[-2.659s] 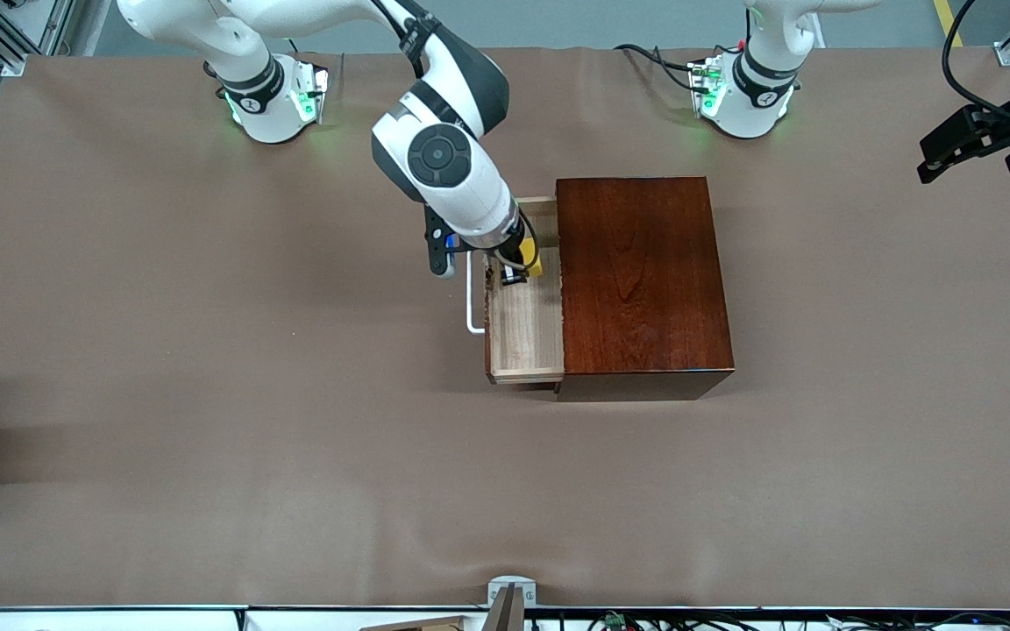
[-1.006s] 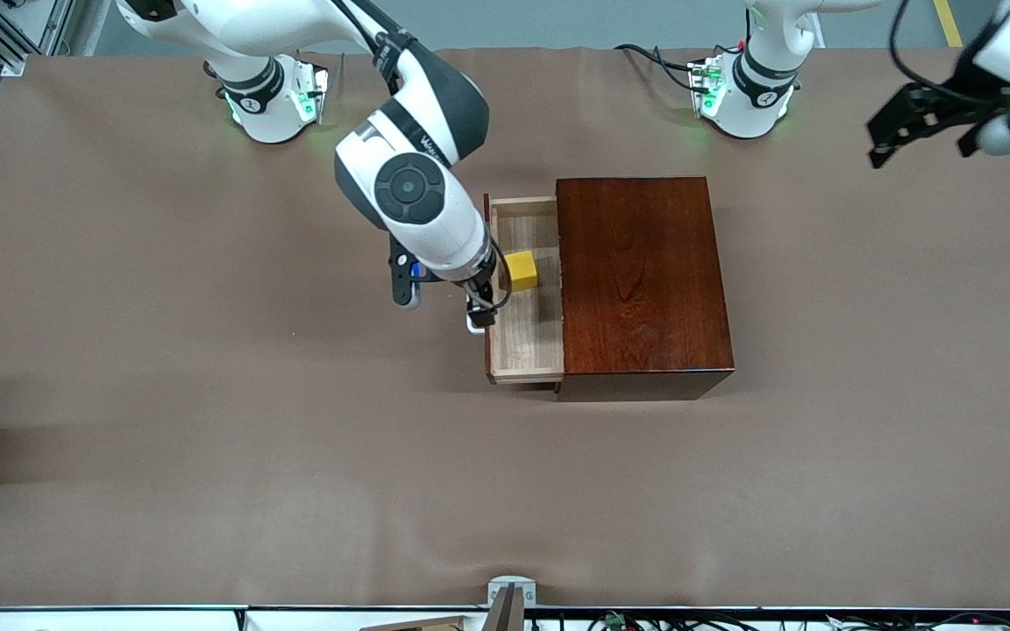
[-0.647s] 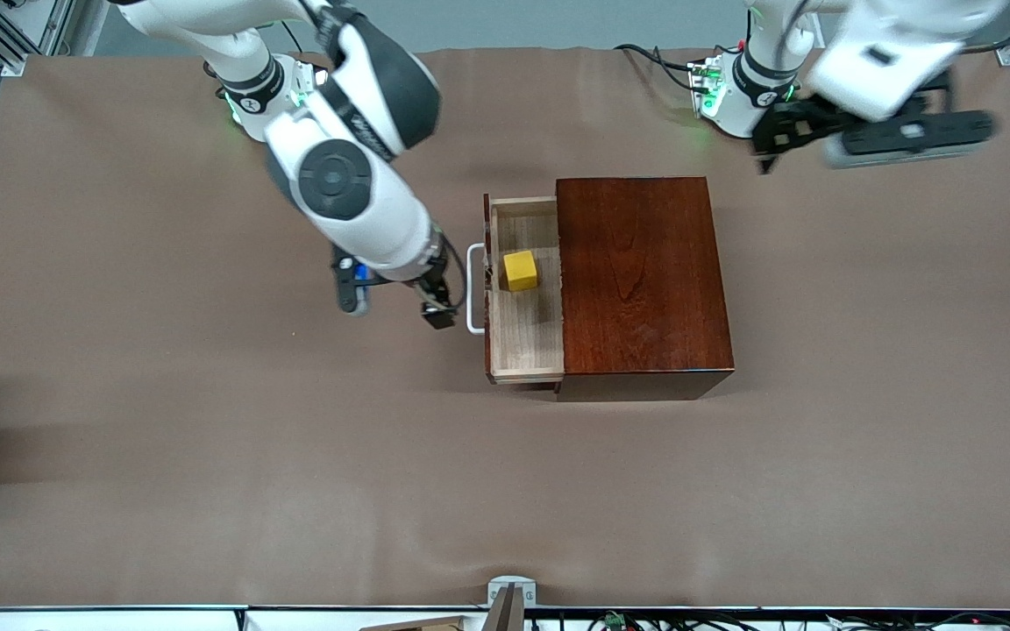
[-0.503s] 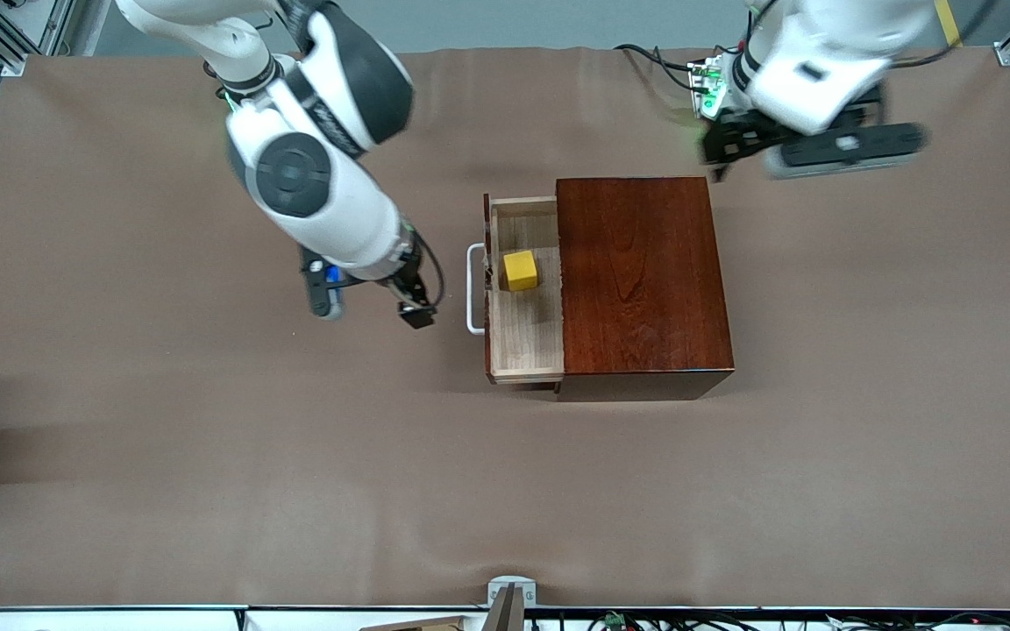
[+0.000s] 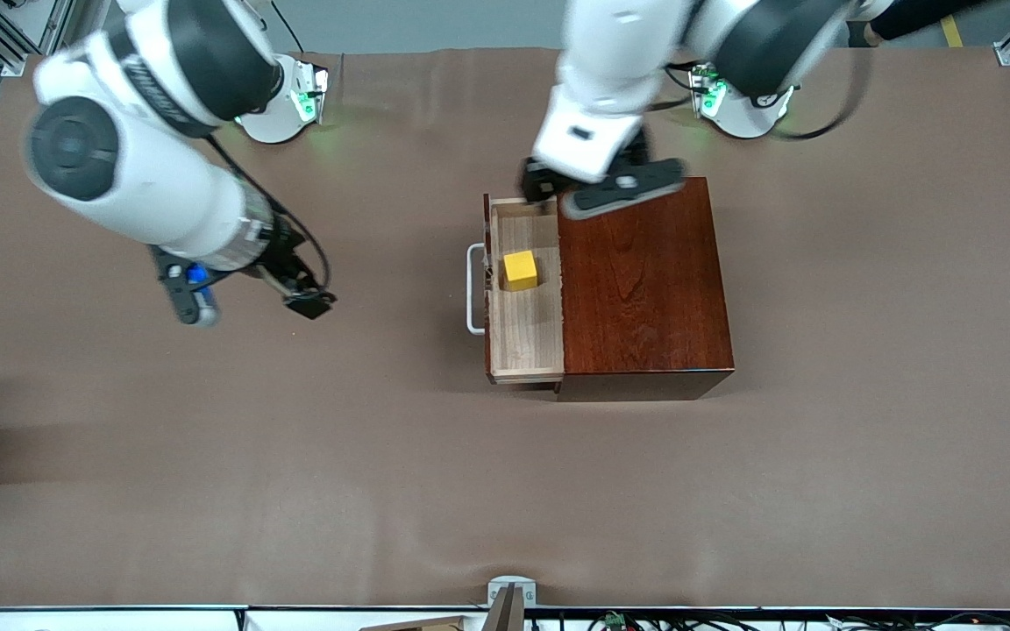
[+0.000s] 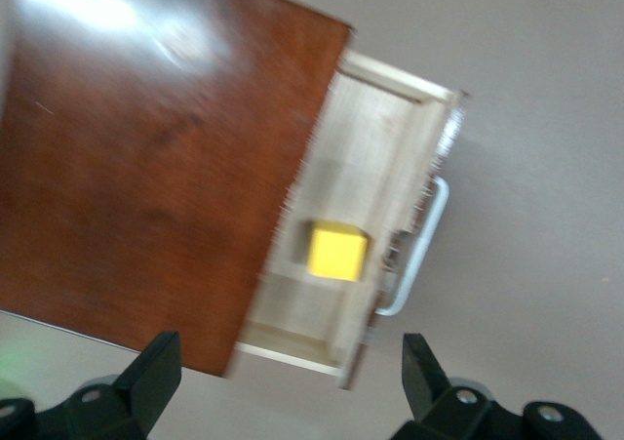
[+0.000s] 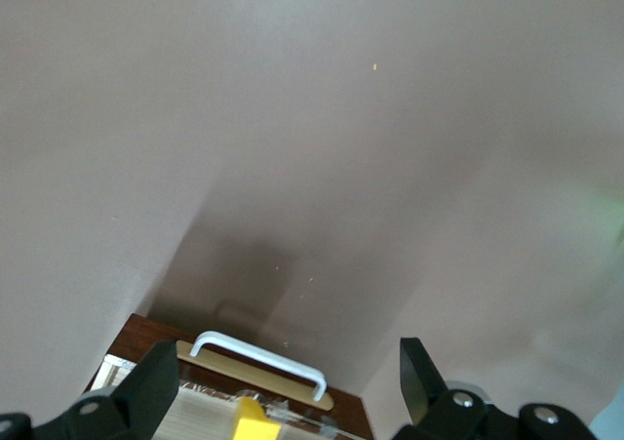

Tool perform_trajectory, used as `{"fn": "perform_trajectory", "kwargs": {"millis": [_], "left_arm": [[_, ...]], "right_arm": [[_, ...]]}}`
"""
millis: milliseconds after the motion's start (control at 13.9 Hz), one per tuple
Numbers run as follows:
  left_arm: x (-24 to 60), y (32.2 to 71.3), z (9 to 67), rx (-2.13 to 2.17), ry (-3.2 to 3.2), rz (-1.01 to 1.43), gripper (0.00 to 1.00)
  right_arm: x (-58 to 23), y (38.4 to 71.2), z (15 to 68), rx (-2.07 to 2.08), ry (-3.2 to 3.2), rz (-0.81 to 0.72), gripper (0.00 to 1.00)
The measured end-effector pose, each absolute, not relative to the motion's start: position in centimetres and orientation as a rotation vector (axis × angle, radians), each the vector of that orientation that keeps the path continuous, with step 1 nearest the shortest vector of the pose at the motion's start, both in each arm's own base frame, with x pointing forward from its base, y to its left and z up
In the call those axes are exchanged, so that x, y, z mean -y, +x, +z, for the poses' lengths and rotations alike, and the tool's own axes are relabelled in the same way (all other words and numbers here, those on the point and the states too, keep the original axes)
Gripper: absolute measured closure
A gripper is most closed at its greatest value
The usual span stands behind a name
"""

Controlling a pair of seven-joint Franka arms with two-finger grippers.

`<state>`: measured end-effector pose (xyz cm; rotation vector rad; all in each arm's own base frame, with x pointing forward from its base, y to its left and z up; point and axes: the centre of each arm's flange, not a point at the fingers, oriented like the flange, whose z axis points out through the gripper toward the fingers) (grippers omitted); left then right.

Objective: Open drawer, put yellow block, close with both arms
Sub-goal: 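Withdraw the right gripper while the left gripper reaches the drawer front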

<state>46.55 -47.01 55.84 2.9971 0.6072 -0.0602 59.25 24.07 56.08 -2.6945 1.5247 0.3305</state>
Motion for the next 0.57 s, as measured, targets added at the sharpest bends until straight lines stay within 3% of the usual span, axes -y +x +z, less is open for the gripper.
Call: {"fn": "perform_trajectory", "kwargs": {"millis": [287, 575], "left_arm": [[56.6, 45.8, 47.2, -0.918, 2.832, 0.020, 0.00], [65.0, 41.5, 41.0, -1.119, 2.690, 0.144, 0.00]], "right_arm": [[-18.5, 59.6, 58.0, -1.356, -2.749, 0.361, 0.00], [-14.6, 59.2, 59.4, -1.081, -2.848, 0.379, 0.00]]}}
